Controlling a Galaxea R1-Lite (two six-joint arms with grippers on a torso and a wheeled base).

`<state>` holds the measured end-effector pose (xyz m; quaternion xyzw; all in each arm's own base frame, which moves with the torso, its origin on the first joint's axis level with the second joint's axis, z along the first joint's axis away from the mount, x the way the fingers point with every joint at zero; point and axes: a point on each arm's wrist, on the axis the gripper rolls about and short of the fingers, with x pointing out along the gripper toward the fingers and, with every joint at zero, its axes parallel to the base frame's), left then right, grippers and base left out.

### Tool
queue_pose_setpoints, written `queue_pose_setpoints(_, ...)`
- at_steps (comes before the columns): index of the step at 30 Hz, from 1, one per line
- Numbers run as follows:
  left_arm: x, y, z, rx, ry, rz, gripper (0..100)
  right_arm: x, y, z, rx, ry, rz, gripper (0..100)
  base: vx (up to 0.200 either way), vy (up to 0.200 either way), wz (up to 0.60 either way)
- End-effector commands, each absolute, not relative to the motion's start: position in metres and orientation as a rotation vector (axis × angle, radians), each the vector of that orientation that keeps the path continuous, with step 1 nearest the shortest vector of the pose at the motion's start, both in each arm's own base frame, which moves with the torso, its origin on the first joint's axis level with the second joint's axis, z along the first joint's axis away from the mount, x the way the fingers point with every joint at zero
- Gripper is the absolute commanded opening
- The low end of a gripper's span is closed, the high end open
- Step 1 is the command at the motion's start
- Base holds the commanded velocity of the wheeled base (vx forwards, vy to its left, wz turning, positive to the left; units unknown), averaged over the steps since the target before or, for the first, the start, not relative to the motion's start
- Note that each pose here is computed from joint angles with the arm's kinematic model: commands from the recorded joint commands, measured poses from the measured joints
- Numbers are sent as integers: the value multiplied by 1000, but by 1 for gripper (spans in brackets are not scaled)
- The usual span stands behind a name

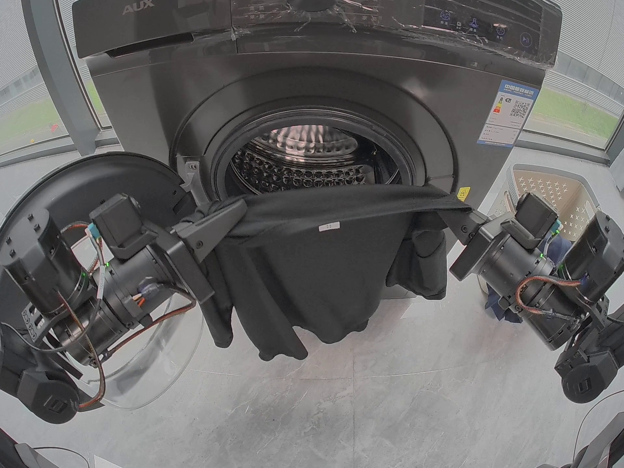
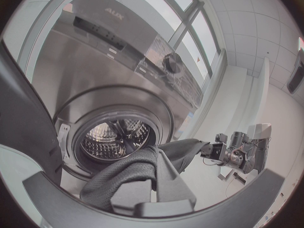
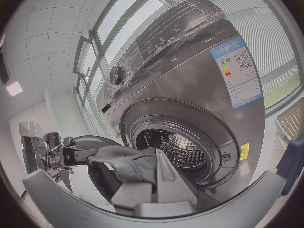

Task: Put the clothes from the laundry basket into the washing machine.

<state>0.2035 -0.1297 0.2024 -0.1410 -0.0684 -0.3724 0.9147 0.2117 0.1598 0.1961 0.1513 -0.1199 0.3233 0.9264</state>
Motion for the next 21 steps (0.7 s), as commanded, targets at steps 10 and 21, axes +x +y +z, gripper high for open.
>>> queue_pose_setpoints(10, 204, -130, 212, -307, -212, -749, 0, 209, 157, 202, 317, -274, 665, 0, 0, 0, 0)
queue_pose_setpoints(21, 192, -128, 210, -314, -233, -765, 0, 206, 161, 199, 314, -259, 683, 0, 0, 0, 0)
